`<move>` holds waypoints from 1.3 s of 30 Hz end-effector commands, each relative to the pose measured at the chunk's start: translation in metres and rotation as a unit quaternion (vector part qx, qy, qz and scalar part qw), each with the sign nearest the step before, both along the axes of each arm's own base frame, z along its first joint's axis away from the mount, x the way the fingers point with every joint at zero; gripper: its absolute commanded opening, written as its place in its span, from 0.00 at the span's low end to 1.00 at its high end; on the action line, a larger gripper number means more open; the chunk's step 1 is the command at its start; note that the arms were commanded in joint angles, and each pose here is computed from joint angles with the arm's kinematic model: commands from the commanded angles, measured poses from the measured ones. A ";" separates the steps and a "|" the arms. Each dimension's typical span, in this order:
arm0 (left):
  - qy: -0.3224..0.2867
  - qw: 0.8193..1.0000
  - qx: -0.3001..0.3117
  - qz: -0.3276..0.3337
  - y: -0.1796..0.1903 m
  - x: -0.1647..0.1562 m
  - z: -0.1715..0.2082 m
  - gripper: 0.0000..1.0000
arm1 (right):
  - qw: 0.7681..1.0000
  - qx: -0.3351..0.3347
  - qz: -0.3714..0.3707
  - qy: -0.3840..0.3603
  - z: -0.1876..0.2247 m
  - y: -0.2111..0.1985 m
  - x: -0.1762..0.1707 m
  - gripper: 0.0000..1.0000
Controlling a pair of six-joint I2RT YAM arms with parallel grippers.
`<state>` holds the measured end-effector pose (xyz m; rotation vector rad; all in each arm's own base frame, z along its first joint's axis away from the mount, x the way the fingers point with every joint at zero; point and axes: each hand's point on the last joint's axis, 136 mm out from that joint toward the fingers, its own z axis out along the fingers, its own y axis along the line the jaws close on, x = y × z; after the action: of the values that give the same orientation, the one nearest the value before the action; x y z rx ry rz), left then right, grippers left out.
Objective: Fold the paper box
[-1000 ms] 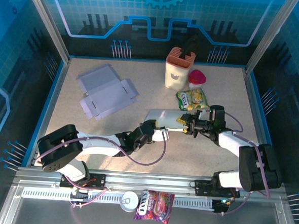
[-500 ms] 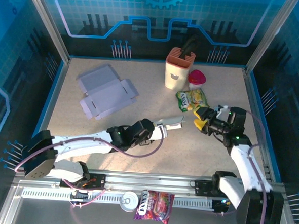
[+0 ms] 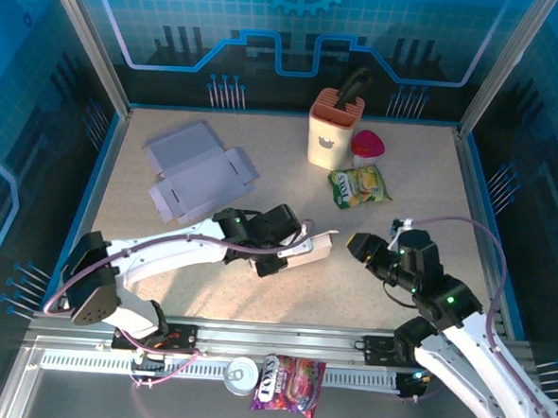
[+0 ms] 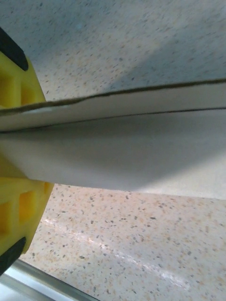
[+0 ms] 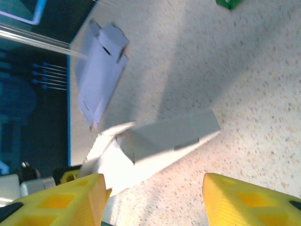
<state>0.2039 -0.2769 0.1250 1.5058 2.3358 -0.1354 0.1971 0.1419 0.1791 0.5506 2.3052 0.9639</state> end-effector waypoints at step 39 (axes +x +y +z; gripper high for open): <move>0.024 0.999 0.015 0.024 0.005 0.030 -0.007 0.47 | 0.987 -0.021 -0.108 0.113 -0.082 0.049 0.040 0.33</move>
<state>0.2301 -0.2752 0.1201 1.4684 2.4450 -0.1439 0.2498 0.2062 0.1292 0.8723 2.2994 0.9520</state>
